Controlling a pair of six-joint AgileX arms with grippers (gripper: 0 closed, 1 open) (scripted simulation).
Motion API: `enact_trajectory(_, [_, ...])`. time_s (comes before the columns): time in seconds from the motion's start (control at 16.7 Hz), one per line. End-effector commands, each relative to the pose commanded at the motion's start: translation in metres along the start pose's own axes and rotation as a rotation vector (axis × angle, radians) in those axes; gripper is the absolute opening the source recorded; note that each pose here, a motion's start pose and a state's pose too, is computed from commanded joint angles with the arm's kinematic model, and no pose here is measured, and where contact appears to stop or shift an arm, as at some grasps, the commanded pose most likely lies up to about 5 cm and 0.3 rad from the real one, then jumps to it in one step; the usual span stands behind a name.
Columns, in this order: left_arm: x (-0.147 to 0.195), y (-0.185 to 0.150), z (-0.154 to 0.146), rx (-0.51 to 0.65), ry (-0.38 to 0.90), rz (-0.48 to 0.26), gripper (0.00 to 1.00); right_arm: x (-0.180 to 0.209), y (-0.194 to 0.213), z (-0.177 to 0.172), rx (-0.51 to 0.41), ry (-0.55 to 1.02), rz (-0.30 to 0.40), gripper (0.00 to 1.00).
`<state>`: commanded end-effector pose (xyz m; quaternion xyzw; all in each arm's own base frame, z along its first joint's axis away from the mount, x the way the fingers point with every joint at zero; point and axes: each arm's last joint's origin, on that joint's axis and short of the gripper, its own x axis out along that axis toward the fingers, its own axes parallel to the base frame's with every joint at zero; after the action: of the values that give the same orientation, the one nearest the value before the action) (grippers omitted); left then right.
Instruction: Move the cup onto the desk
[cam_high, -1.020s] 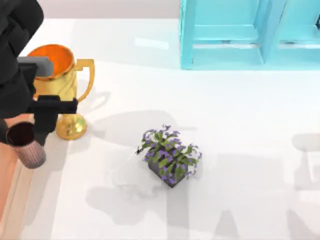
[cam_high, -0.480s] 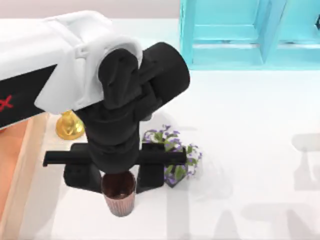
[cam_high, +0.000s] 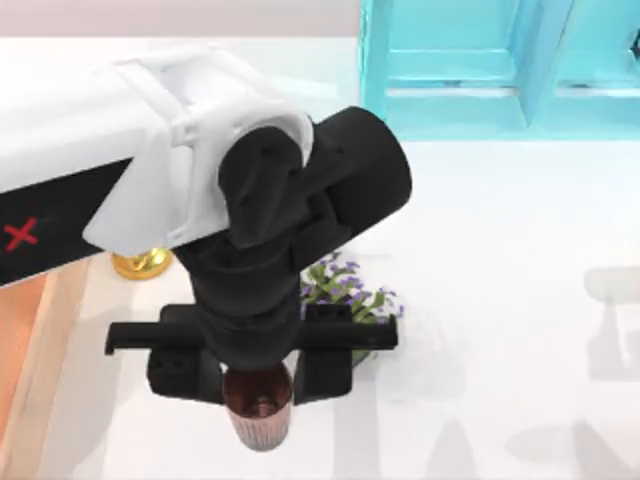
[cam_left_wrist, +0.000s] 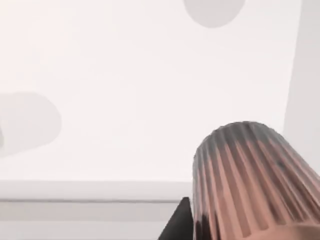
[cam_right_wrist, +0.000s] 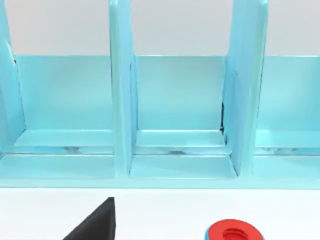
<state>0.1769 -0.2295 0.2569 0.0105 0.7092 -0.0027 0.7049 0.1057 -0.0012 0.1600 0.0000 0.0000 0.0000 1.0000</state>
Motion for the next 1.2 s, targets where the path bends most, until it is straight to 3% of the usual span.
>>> enact_trajectory(0.42, [0.056,-0.001,-0.002,0.002,-0.006,-0.006,0.00,0.000,0.000,0.000,0.000,0.000,0.000,1.00])
enact_trajectory(0.72, [0.063,-0.001,-0.003,0.001,-0.004,-0.004,0.00,0.000,0.000,0.000,0.000,0.000,0.000,1.00])
enact_trajectory(1.2, [0.063,-0.001,-0.003,0.001,-0.004,-0.004,0.60,0.000,0.000,0.000,0.000,0.000,0.000,1.00])
